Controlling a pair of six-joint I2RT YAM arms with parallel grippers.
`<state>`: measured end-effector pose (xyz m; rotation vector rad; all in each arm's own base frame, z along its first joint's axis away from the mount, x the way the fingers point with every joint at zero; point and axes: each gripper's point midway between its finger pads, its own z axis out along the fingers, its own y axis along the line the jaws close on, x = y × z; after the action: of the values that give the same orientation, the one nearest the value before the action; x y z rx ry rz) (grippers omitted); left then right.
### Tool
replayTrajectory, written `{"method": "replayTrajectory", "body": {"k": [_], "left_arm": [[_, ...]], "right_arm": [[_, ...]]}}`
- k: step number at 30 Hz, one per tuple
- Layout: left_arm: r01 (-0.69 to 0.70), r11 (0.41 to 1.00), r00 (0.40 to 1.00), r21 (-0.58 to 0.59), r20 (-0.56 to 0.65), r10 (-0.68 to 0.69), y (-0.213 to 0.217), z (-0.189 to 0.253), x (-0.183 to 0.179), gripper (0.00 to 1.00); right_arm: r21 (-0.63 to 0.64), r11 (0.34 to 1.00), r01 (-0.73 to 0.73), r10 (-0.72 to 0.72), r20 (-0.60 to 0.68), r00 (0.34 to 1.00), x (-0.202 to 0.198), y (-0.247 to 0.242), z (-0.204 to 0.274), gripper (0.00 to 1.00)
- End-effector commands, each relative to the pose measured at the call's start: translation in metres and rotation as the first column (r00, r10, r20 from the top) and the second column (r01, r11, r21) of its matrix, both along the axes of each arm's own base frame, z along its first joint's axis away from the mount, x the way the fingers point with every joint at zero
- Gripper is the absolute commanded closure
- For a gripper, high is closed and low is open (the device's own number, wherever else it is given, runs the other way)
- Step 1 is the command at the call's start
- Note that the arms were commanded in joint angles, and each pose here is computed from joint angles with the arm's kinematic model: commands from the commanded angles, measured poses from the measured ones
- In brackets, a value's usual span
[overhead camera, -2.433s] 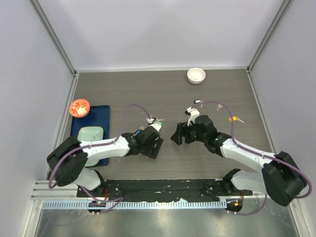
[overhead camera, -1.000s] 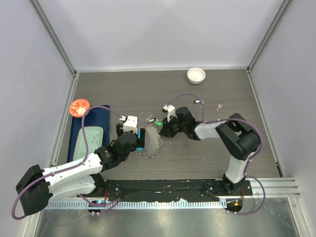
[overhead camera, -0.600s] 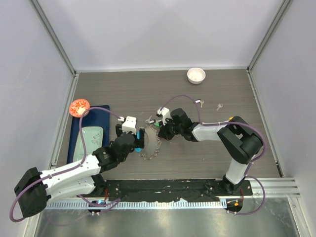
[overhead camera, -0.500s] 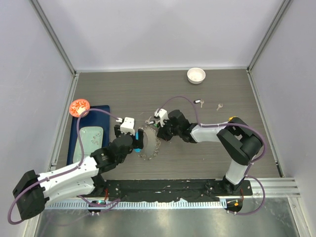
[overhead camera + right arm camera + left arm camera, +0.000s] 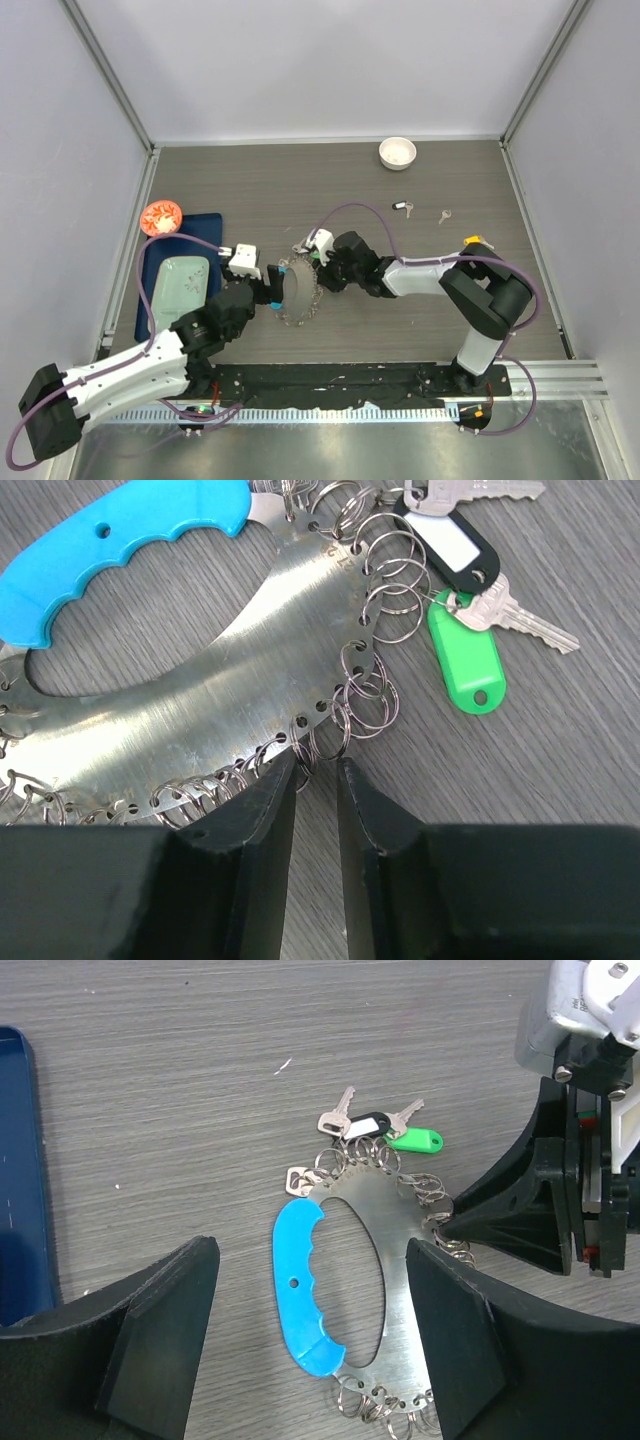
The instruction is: Put the keys on the keyring
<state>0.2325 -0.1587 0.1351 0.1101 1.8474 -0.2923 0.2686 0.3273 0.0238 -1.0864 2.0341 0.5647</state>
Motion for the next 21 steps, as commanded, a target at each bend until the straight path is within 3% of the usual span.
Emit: {"method": "replayTrajectory", "body": {"k": [1, 13, 21], "left_arm": [[-0.039, 0.999, 0.998, -0.025, 0.046, 0.040, 0.001, 0.011, 0.008, 0.20], [-0.014, 1.000, 1.000, 0.020, 0.013, 0.014, -0.008, 0.003, 0.011, 0.20], [-0.017, 1.000, 1.000, 0.018, 0.016, 0.017, -0.006, 0.004, 0.010, 0.20]], "right_arm": [[0.023, 0.999, 0.040, -0.041, 0.068, 0.997, 0.010, -0.003, 0.018, 0.70], [0.058, 0.995, 0.082, -0.087, 0.104, 0.991, 0.020, -0.001, 0.033, 0.47], [0.059, 0.995, 0.079, -0.085, 0.118, 0.989, 0.020, -0.002, 0.041, 0.44]]}}
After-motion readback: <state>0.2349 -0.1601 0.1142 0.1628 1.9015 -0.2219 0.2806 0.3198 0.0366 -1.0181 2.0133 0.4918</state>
